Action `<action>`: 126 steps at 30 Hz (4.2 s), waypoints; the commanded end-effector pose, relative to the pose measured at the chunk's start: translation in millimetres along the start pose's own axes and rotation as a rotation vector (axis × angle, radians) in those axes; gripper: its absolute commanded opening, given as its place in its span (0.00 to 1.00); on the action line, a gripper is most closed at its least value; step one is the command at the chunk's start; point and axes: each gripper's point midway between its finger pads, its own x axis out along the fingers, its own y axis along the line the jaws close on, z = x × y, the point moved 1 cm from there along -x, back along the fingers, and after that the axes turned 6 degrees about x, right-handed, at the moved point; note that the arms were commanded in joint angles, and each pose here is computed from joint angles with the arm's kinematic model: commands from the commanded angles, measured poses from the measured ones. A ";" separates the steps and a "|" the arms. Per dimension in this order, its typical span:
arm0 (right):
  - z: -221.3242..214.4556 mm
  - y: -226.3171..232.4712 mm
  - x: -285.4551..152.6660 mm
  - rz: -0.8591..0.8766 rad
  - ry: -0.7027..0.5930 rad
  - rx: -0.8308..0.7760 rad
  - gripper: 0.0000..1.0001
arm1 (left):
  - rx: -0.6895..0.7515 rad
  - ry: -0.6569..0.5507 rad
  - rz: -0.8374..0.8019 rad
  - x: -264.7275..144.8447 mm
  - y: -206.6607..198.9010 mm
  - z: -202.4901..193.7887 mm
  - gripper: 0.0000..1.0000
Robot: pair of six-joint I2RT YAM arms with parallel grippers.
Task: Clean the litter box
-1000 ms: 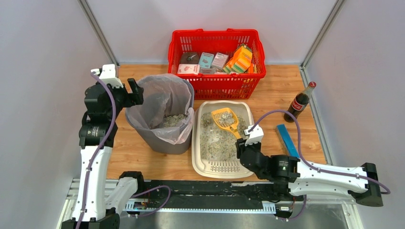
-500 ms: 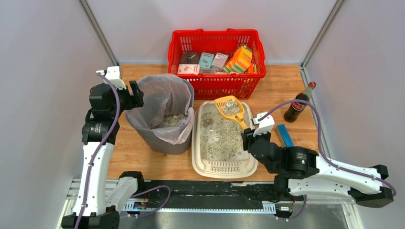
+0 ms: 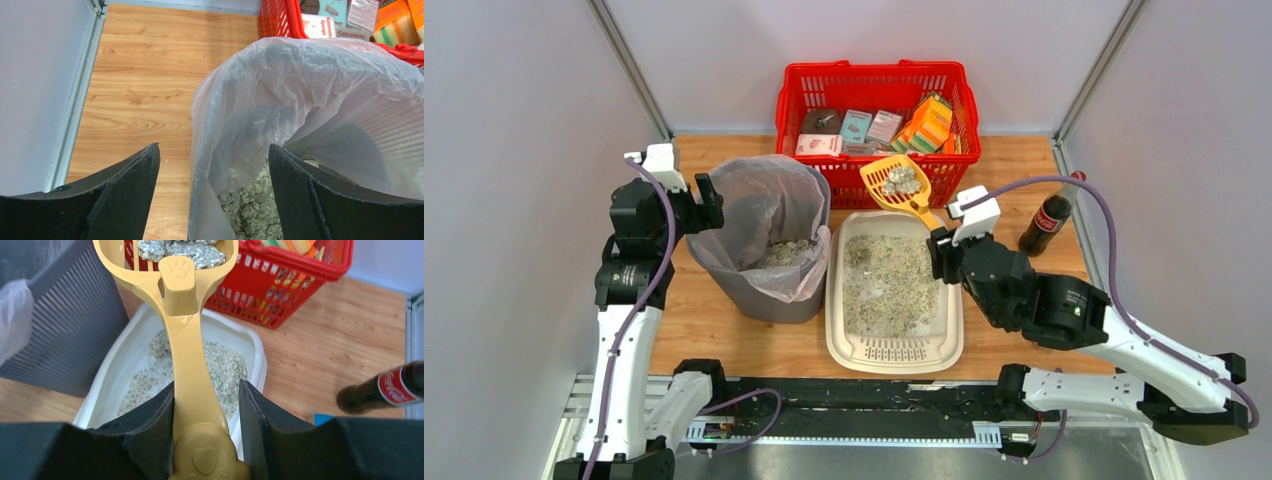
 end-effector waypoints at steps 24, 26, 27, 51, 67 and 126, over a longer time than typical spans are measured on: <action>126.0 99.6 39.9 0.091 -0.242 -0.574 0.00 | 0.034 0.030 -0.025 9.3 -8.9 -7.4 0.61; 121.4 106.6 44.1 0.114 -0.227 -0.615 0.00 | 0.029 0.032 -0.031 9.2 -10.1 -7.8 0.59; 119.6 108.9 44.9 0.123 -0.221 -0.638 0.00 | 0.028 0.033 -0.029 9.1 -9.9 -8.1 0.59; 88.7 133.5 50.6 0.073 -0.297 -1.004 0.00 | -0.007 0.076 -0.111 17.7 -24.7 -15.2 0.09; 81.2 136.4 49.4 0.018 -0.315 -1.089 0.00 | -0.008 0.079 -0.131 17.4 -28.0 -14.6 0.00; 30.2 143.0 34.5 -0.151 -0.480 -1.560 0.00 | -0.006 0.088 -0.139 19.7 -29.1 -16.5 0.00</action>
